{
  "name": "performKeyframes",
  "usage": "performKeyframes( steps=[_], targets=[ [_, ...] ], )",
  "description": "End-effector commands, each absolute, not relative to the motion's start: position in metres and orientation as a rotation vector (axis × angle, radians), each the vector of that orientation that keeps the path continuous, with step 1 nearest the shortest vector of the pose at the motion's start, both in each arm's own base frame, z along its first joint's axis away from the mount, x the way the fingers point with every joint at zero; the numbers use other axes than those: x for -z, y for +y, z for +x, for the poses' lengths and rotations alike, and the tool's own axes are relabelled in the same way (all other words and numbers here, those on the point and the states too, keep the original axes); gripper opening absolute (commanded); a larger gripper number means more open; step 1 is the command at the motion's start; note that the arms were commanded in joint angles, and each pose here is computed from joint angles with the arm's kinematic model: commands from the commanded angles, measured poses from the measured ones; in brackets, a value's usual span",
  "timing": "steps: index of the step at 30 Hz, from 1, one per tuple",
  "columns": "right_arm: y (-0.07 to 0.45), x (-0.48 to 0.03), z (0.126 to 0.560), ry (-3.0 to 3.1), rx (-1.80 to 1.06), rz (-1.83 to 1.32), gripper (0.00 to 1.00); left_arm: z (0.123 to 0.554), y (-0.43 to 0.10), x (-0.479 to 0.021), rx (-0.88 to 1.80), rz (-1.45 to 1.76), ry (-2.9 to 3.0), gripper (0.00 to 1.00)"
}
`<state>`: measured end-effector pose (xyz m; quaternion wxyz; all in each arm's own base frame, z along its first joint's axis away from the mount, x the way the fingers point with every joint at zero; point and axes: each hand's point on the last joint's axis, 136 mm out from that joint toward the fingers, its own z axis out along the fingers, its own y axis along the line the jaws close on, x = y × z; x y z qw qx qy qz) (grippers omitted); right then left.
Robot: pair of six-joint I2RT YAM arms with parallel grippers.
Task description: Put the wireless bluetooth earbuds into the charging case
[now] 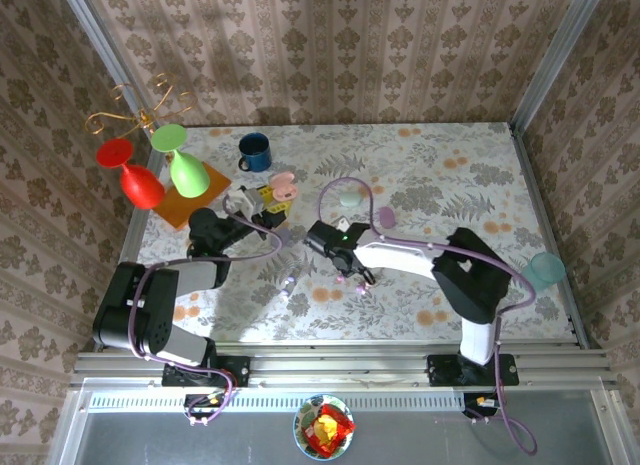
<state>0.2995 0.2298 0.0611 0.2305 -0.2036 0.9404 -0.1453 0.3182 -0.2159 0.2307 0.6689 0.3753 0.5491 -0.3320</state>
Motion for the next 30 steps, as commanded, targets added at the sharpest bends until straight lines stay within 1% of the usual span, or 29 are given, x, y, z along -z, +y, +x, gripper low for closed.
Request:
performKeyframes(
  steps=[1, 3, 9, 12, 15, 23, 30],
  targets=[
    [0.241, -0.076, 0.298, 2.612, 0.130, -0.446, 0.17, 0.319, -0.223, -0.226, 0.714, 0.862, 1.219, 0.28],
    [0.244, -0.083, 0.293, 2.623, -0.028, -0.392, 0.17, 0.317, -0.230, -0.223, 0.736, 0.877, 1.222, 0.28],
    [0.261, -0.134, 0.296, 2.483, -0.534, -0.249, 0.16, 0.309, -0.254, -0.212, 0.797, 0.924, 1.227, 0.27],
    [0.264, -0.163, 0.297, 2.390, -0.739, -0.203, 0.16, 0.304, -0.268, -0.208, 0.862, 0.954, 1.226, 0.26],
    [0.268, -0.192, 0.295, 2.293, -0.895, -0.181, 0.16, 0.303, -0.279, -0.205, 0.871, 0.979, 1.215, 0.26],
    [0.276, -0.247, 0.293, 2.086, -1.159, -0.158, 0.14, 0.286, -0.310, -0.201, 0.922, 1.057, 1.168, 0.26],
    [0.282, -0.261, 0.298, 2.044, -1.203, -0.163, 0.14, 0.278, -0.319, -0.198, 0.909, 1.089, 1.141, 0.26]
  ],
)
